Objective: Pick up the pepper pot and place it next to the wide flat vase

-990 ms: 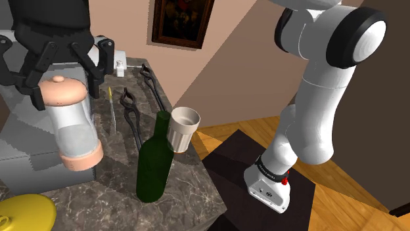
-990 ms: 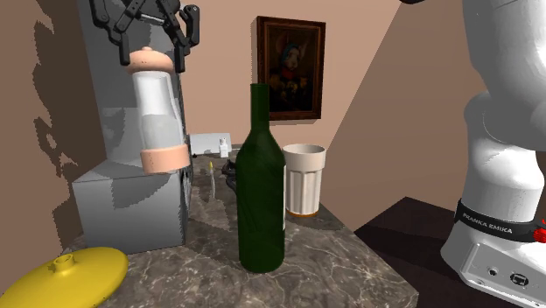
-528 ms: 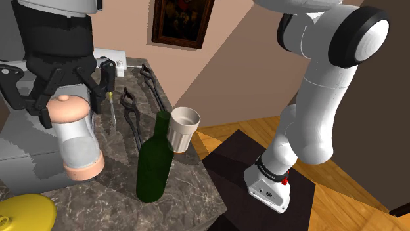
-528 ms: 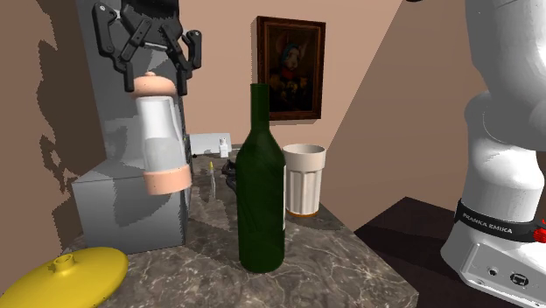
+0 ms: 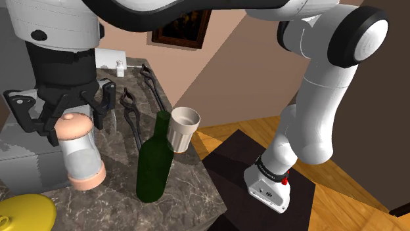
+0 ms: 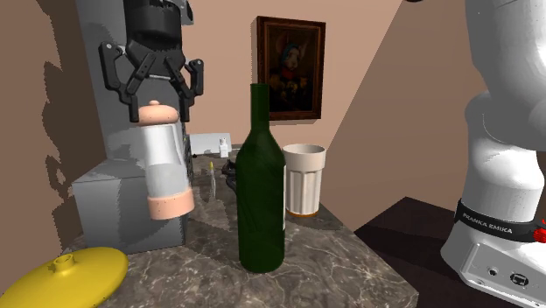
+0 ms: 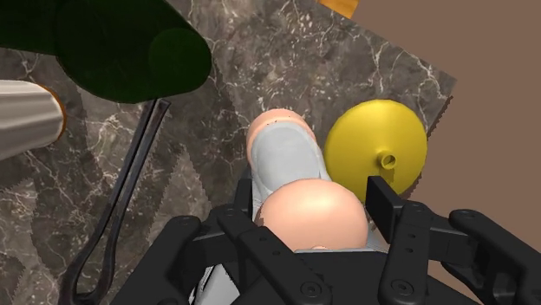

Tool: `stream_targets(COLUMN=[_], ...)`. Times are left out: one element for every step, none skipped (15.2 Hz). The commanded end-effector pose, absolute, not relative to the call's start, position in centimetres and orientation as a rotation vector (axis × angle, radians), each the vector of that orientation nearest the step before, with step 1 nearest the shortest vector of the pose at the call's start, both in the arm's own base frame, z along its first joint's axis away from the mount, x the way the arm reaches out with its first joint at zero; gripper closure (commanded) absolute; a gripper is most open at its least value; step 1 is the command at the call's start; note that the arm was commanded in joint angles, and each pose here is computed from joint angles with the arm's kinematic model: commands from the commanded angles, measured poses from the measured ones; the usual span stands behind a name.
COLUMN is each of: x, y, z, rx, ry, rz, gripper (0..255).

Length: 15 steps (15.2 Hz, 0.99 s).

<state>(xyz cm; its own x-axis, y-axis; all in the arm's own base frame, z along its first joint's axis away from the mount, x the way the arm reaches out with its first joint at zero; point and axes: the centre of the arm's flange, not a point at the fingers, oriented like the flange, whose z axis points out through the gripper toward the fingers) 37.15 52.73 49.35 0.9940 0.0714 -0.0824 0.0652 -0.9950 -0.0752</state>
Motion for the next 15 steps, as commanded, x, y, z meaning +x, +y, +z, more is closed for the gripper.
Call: stream_targets(x=[37.2,37.2,37.2,37.2,37.2,37.2,37.2,37.2,37.2,37.2,37.2,37.2,37.2,37.2,37.2], y=[52.7,52.7,52.7,52.7,52.7,52.7,52.7,52.7,52.7,52.7,52.7,52.7,52.7,52.7,52.7], z=[48.3,47.8,47.2,46.7,46.2,45.7,45.1,44.6,44.1,43.6,43.0,42.5,42.0,41.4,40.9], rx=[-3.064,-3.064,-3.064,-3.064,-3.064,-3.064,-3.064,-3.064,-3.064,-3.064,-3.064,-3.064,-3.064,-3.064,-3.064], ry=[-0.105,-0.105,-0.105,-0.105,-0.105,-0.105,-0.105,-0.105,-0.105,-0.105,-0.105,-0.105,-0.105,-0.105,-0.105], rz=[0.13,0.13,0.13,0.13,0.13,0.13,0.13,0.13,0.13,0.13,0.13,0.13,0.13,0.13,0.13], gripper=[255,255,255,255,255,255,255,255,255,255,255,255,255,255,255])
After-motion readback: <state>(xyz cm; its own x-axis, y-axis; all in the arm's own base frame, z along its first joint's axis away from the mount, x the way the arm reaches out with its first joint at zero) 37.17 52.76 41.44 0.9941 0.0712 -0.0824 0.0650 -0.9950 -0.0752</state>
